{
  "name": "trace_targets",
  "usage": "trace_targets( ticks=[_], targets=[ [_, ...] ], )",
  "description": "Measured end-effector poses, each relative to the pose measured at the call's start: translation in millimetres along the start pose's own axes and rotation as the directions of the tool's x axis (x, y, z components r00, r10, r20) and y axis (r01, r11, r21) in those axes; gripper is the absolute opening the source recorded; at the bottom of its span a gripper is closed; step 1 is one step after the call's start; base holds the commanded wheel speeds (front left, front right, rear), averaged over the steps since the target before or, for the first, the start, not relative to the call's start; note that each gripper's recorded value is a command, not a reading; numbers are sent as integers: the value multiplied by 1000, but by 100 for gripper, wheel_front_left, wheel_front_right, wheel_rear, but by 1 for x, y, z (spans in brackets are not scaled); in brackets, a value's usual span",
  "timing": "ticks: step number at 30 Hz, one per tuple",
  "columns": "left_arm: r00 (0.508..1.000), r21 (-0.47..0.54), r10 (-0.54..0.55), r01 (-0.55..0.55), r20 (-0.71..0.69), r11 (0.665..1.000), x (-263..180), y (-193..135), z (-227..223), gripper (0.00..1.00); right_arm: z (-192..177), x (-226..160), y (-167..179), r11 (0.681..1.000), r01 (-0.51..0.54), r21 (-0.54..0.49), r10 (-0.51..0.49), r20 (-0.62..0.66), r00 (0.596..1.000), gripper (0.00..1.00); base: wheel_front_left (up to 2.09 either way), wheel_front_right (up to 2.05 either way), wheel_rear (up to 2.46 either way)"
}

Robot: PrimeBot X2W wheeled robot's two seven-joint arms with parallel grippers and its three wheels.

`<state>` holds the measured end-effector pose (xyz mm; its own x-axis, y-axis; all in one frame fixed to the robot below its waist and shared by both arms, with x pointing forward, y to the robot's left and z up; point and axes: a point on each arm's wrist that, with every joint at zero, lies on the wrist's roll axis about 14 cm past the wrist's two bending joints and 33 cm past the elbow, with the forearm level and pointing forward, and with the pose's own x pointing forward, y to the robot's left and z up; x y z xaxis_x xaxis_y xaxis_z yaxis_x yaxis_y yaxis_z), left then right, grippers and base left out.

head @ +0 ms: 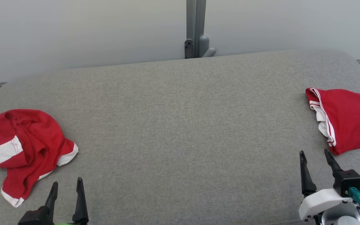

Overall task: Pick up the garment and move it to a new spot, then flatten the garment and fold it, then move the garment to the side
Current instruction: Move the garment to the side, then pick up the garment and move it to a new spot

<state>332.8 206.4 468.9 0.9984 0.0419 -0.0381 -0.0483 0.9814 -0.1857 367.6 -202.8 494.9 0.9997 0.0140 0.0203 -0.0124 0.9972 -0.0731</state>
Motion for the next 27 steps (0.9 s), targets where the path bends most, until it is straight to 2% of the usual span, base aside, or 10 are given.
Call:
trace_targets(
  ticks=[7, 27],
  targets=[
    [1000, -1, -21, 21, -10, 1000, 2, -6, -3, 100, -6, -14, 0, 999, 7, 42, -7, -14, 1000, 100, 0, 0, 0],
    [1000, -3, 9, -9, 0, 1000, 0, 4, 0, 100, -5, -5, 19, 997, -50, 52, 50, -12, 999, 100, 0, 0, 0]
  ],
)
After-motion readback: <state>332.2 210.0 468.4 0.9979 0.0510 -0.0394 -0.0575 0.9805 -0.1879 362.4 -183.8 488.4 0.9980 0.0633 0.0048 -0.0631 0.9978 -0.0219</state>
